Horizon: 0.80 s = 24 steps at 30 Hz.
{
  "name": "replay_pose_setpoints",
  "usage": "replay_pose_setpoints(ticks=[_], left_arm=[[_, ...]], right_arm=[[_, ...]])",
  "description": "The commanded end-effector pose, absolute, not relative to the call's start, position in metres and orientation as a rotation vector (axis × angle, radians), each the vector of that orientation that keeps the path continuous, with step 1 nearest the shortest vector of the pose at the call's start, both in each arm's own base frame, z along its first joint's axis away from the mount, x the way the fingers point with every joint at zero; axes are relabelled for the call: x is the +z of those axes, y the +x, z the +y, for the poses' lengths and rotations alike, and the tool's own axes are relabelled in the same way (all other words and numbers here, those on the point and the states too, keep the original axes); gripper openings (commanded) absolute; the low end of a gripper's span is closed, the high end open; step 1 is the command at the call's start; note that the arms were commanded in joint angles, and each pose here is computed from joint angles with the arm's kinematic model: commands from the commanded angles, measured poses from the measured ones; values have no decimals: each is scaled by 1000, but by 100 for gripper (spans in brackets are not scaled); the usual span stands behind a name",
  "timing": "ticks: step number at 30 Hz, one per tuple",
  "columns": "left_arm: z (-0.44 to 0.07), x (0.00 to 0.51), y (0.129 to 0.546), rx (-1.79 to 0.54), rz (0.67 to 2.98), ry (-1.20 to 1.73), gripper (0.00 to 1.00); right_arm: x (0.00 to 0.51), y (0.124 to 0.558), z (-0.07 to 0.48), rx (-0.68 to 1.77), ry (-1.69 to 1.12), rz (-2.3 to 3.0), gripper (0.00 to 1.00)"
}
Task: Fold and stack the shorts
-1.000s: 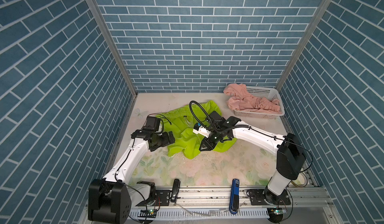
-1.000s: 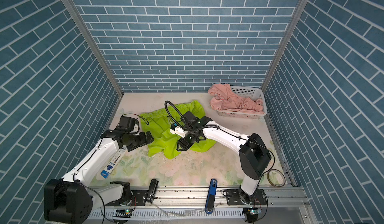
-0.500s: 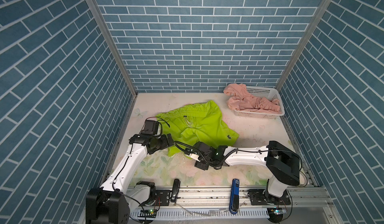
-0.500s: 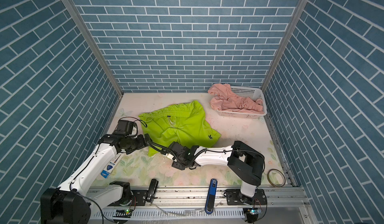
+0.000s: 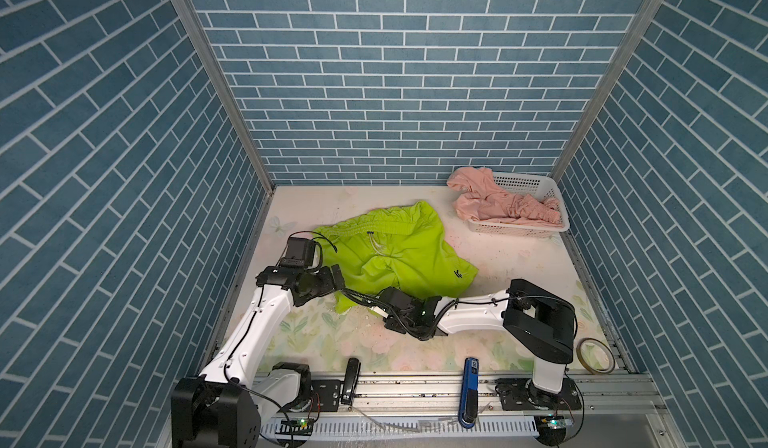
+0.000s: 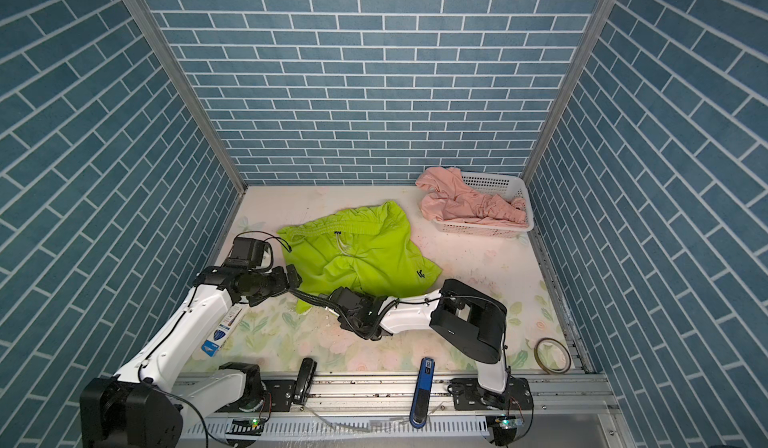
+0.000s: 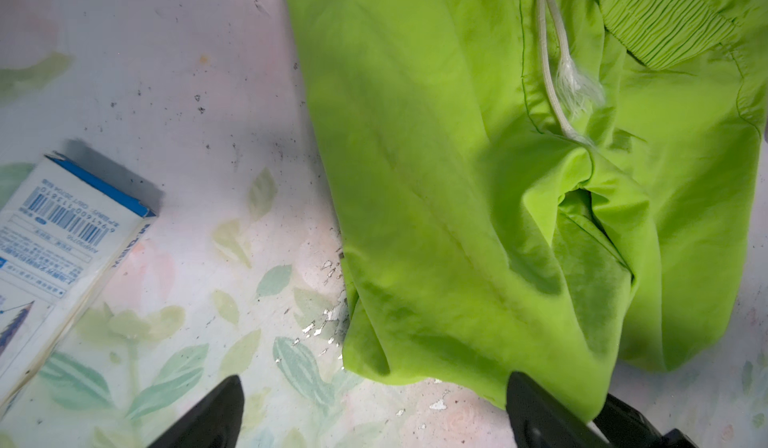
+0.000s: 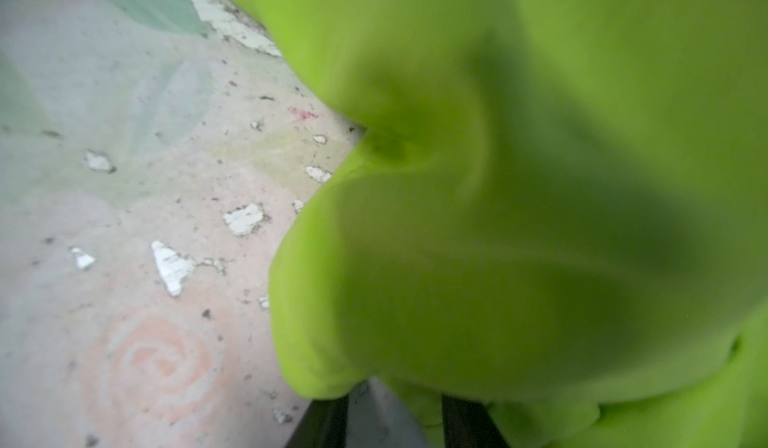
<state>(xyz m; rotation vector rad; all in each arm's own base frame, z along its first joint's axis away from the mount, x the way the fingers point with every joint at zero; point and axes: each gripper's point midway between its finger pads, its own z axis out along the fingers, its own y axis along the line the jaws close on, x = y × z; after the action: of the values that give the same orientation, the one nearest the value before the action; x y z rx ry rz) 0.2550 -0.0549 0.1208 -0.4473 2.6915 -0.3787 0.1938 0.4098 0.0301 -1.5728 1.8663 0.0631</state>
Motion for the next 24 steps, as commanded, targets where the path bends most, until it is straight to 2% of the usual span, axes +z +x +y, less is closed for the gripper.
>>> replay_pose_setpoints(ticks=[1, 3, 12, 20, 22, 24], left_arm=[[-48, 135, 258, -333, 2695, -442, 100], [-45, 142, 259, -311, 2679, -433, 100], [-46, 130, 248, -337, 2729, -450, 100], [-60, 114, 243, -479, 2705, -517, 100], [-61, 106, 239, -498, 2701, -543, 100], [-65, 102, 237, -533, 2690, -553, 100]], right_arm=[[38, 196, 417, 72, -1561, 1826, 12], [43, 191, 419, 112, -1575, 1826, 0], [75, 159, 412, 425, -1679, 1985, 0], [134, 162, 395, 709, -1555, 2028, 0], [141, 167, 389, 736, -1517, 2038, 0], [134, 174, 379, 654, -1504, 2066, 0]])
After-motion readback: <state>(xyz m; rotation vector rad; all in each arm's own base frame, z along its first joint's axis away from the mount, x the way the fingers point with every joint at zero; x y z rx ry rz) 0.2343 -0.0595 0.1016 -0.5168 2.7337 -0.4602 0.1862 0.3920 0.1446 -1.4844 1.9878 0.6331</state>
